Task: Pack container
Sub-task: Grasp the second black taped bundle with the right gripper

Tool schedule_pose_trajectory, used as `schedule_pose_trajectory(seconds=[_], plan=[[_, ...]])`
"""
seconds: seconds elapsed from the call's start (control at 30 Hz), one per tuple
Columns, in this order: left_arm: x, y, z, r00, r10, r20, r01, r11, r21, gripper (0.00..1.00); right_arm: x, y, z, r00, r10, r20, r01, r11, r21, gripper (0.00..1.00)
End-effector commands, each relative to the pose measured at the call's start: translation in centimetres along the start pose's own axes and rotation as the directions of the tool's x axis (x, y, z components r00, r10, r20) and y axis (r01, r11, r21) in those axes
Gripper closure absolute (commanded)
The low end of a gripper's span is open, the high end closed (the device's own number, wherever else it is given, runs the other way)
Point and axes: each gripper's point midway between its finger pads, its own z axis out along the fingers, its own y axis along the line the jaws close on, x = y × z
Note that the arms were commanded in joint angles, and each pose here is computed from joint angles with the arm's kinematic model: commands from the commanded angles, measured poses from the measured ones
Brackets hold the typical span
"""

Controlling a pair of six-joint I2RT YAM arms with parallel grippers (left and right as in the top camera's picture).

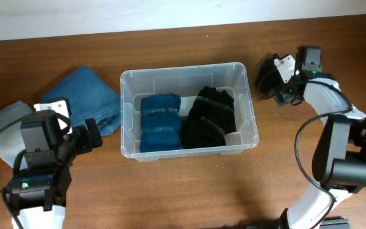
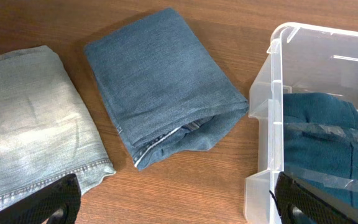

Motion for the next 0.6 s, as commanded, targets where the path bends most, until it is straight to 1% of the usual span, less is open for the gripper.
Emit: schedule_pose_trajectory(seconds=[0.0,0.07,0.1,0.13,0.17,0.2,0.23,0.27,0.3,0.33,0.4,0.5,0.57], plan=[[-0.9,0.0,-0.5,1.0,-0.003,0.025,0.003,1.0,-0.002,0.0,1.6,0.6,2.8,0.995,-0.079,-0.064,0.079,0.997,0.001,0.01],[-0.9,0.0,-0.5,1.0,-0.003,0.025,0.003,1.0,-0.002,0.01,1.8,1.0,3.6,0.994,-0.081,-0.073,0.08,0.997,-0.009,0.01],[-0.9,0.0,-0.5,1.0,-0.003,0.025,0.003,1.0,-0.002,0.01,2.0,1.3,3.9,0.993,-0.083,-0.079,0.082,0.997,-0.017,0.06],[-0.9,0.0,-0.5,1.0,-0.003,0.025,0.003,1.0,-0.002,0.01,2.2,1.7,4.3,0.993,-0.084,-0.082,0.082,0.996,-0.03,0.16],[-0.9,0.0,-0.5,1.0,-0.003,0.025,0.003,1.0,-0.002,0.01,2.2,1.7,4.4,0.993,-0.085,-0.082,0.083,0.996,-0.03,0.21],[-0.9,0.0,-0.5,1.0,-0.003,0.025,0.003,1.0,-0.002,0.01,2.1,1.6,4.5,0.994,-0.081,-0.076,0.079,0.997,-0.025,0.34],[-0.9,0.0,-0.5,1.0,-0.003,0.025,0.003,1.0,-0.002,0.01,1.9,1.5,4.5,0.995,-0.079,-0.069,0.078,0.997,-0.018,0.41],[-0.9,0.0,-0.5,1.0,-0.003,0.025,0.003,1.0,-0.002,0.01,1.8,1.4,4.5,0.995,-0.078,-0.067,0.077,0.997,-0.015,0.46],[-0.9,0.0,-0.5,1.0,-0.004,0.025,0.004,1.0,-0.002,0.01,1.7,1.3,4.5,0.995,-0.077,-0.064,0.077,0.997,-0.013,0.59],[-0.9,0.0,-0.5,1.0,-0.003,0.025,0.003,1.0,-0.002,0.01,1.7,1.3,4.5,0.995,-0.077,-0.064,0.076,0.997,-0.013,0.68],[-0.9,0.0,-0.5,1.0,-0.003,0.025,0.003,1.0,-0.002,0.01,1.7,1.3,4.4,0.995,-0.071,-0.063,0.071,0.997,-0.011,0.81],[-0.9,0.0,-0.5,1.0,-0.003,0.025,0.003,1.0,-0.002,0.01,0.8,0.2,3.5,0.999,0.026,-0.041,-0.025,0.999,0.024,0.95],[-1.0,0.0,-0.5,1.0,-0.003,0.027,0.003,1.0,-0.001,0.01,-0.4,-1.0,2.0,0.994,0.109,-0.002,-0.108,0.993,0.049,0.96]])
